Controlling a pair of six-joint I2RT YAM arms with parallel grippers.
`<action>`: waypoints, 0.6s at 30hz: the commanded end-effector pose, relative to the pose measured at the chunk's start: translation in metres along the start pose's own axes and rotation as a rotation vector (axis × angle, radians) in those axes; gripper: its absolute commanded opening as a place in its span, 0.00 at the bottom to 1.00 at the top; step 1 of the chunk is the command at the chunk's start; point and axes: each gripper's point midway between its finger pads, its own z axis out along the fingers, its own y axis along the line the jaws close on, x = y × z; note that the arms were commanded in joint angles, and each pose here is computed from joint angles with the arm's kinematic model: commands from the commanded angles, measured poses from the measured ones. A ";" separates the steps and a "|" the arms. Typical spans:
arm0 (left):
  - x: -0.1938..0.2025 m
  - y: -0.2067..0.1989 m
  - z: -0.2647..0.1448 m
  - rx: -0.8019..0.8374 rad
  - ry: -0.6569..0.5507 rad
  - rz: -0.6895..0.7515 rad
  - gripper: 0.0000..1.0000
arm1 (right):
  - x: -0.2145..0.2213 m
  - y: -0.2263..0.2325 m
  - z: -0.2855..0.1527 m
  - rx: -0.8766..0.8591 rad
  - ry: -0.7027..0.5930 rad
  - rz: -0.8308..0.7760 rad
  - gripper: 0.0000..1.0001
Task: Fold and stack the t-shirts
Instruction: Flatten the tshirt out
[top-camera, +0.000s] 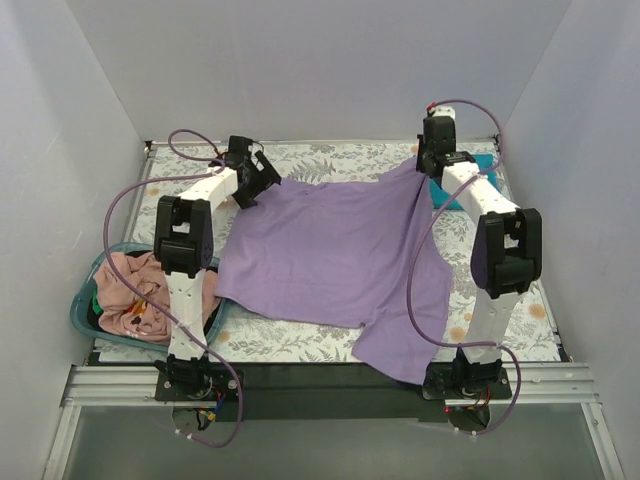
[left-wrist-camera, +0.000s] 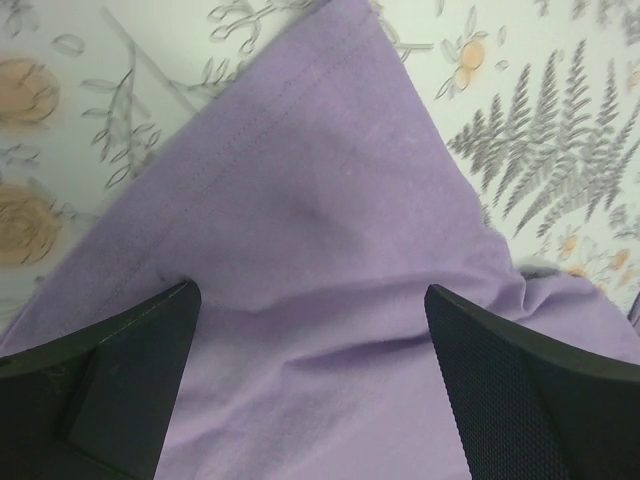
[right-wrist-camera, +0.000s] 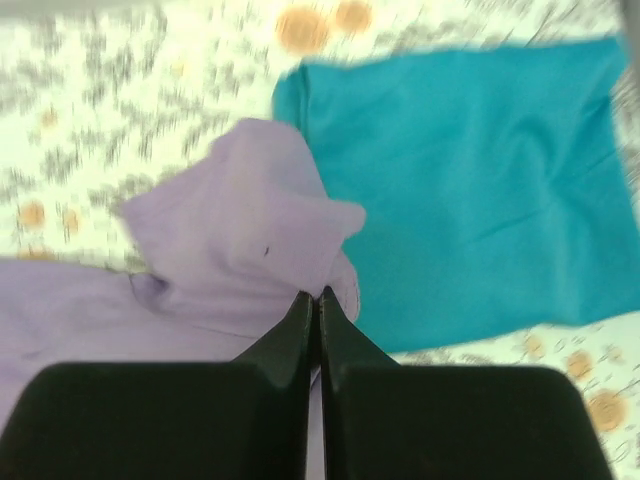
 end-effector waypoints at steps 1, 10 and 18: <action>0.006 0.000 0.028 0.014 0.043 -0.044 0.96 | -0.038 -0.035 0.018 0.109 -0.050 -0.005 0.01; -0.045 -0.063 0.074 0.179 -0.037 -0.082 0.96 | -0.114 -0.050 0.086 0.043 -0.177 0.023 0.04; -0.076 -0.109 -0.035 0.267 -0.170 0.003 0.97 | -0.123 -0.052 0.009 -0.008 -0.186 0.069 0.98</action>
